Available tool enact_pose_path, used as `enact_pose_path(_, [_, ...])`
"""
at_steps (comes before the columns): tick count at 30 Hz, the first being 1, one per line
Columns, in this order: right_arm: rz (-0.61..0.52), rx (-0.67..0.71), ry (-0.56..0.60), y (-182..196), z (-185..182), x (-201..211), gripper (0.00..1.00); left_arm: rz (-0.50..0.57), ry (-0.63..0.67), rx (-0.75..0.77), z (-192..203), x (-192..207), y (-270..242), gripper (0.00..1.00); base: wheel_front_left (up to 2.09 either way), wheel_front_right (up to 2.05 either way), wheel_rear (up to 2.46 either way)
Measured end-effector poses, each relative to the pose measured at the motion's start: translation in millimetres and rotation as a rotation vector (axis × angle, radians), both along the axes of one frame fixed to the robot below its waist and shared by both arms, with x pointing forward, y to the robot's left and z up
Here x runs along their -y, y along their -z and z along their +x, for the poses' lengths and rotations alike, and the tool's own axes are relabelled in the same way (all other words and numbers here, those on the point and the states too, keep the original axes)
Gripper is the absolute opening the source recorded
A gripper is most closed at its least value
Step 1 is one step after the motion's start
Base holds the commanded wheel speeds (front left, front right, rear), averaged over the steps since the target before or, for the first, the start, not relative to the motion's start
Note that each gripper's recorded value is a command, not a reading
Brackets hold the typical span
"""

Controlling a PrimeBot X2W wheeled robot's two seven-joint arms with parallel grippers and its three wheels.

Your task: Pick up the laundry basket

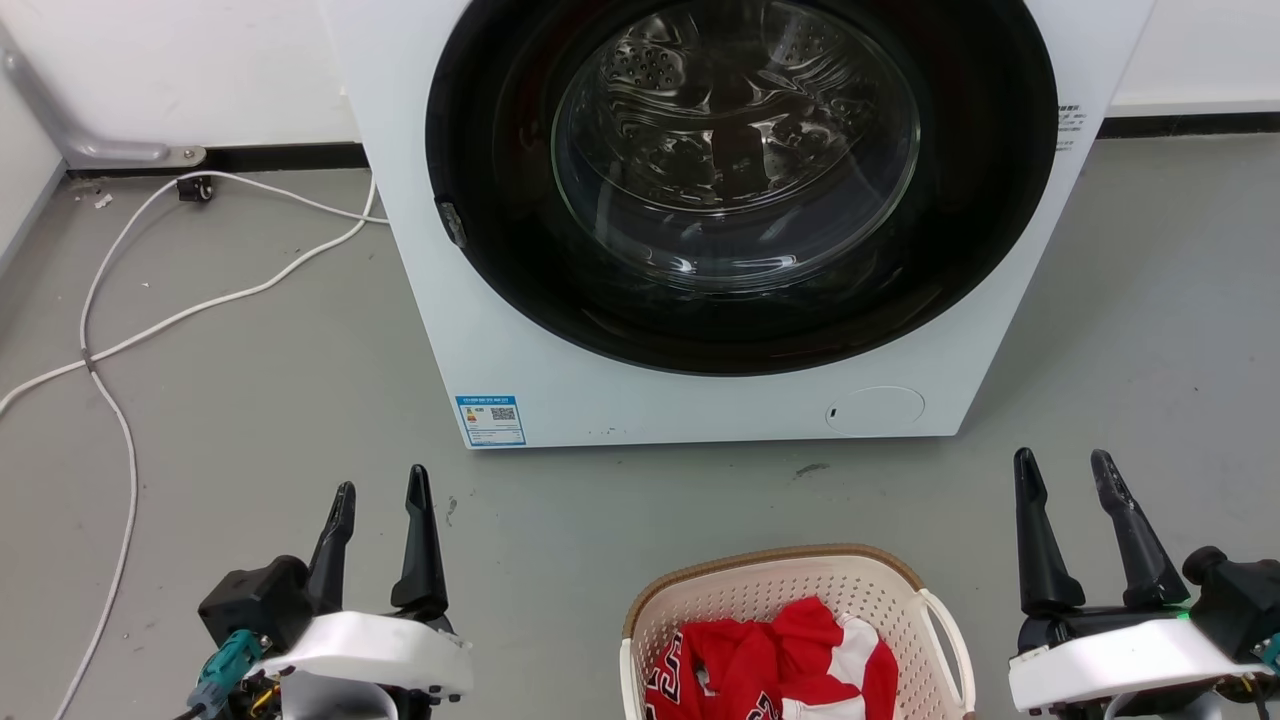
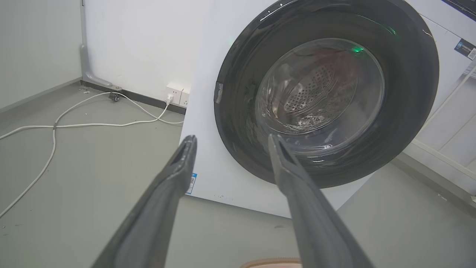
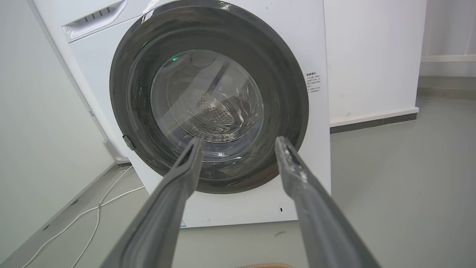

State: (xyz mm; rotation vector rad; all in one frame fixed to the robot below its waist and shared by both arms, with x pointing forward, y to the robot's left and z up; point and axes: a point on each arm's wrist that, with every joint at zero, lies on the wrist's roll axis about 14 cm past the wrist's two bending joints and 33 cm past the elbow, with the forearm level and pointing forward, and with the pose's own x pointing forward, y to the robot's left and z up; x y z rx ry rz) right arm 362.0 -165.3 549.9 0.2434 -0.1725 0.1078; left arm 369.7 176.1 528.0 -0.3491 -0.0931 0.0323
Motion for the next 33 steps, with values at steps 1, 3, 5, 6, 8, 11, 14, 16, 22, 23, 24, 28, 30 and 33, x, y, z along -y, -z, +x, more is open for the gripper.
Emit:
enact_pose_path(1, [-0.01,0.003,0.001,-1,0,0,1.0,0.01,0.001,0.005,0,1,-1,1.0,0.0,0.0,0.0])
enact_pose_path(3, [-0.026,0.01,0.003,-2,-1,0,1.0,0.029,0.003,0.01,0,1,-2,1.0,0.0,0.0,0.0])
enact_pose_path(5, [-0.043,0.017,0.005,-3,-1,0,1.0,0.046,0.005,0.015,-1,3,-2,1.0,0.0,0.0,0.0])
enact_pose_path(6, [-0.052,0.018,0.005,-3,-2,0,1.0,0.055,0.005,0.016,-1,3,-2,1.0,0.0,0.0,0.0])
enact_pose_path(8, [-0.071,0.026,0.005,-4,-2,-1,1.0,0.07,0.008,0.017,-2,4,-2,1.0,0.0,0.0,0.0])
enact_pose_path(11, [-0.093,0.035,0.005,-6,-3,-1,1.0,0.091,0.01,0.024,-2,5,-3,1.0,0.0,0.0,0.0])
enact_pose_path(14, [-0.114,0.034,0.002,-4,-4,-3,1.0,0.111,0.013,0.033,-3,6,-4,1.0,0.0,0.0,0.0])
enact_pose_path(16, [-0.127,0.042,0.001,-5,-5,-4,1.0,0.126,0.016,0.036,-3,7,-5,1.0,0.0,0.0,0.0])
enact_pose_path(22, [-0.151,0.046,0.002,-4,-7,-4,1.0,0.17,0.019,0.046,-5,9,-5,1.0,0.0,0.0,0.0])
enact_pose_path(23, [-0.153,0.046,0.002,-4,-7,-4,1.0,0.176,0.019,0.047,-5,9,-5,1.0,0.0,0.0,0.0])
enact_pose_path(24, [-0.16,0.05,0.002,-5,-7,-5,1.0,0.183,0.019,0.046,-5,9,-4,1.0,0.0,0.0,0.0])
enact_pose_path(28, [-0.187,0.056,-0.001,-5,-8,-6,1.0,0.212,0.024,0.049,-7,11,-4,1.0,0.0,0.0,0.0])
enact_pose_path(30, [-0.195,0.057,-0.003,-4,-9,-7,1.0,0.224,0.025,0.051,-7,11,-3,1.0,0.0,0.0,0.0])
enact_pose_path(33, [-0.197,0.056,-0.002,-3,-10,-7,1.0,0.243,0.03,0.051,-8,13,-2,1.0,0.0,0.0,0.0])
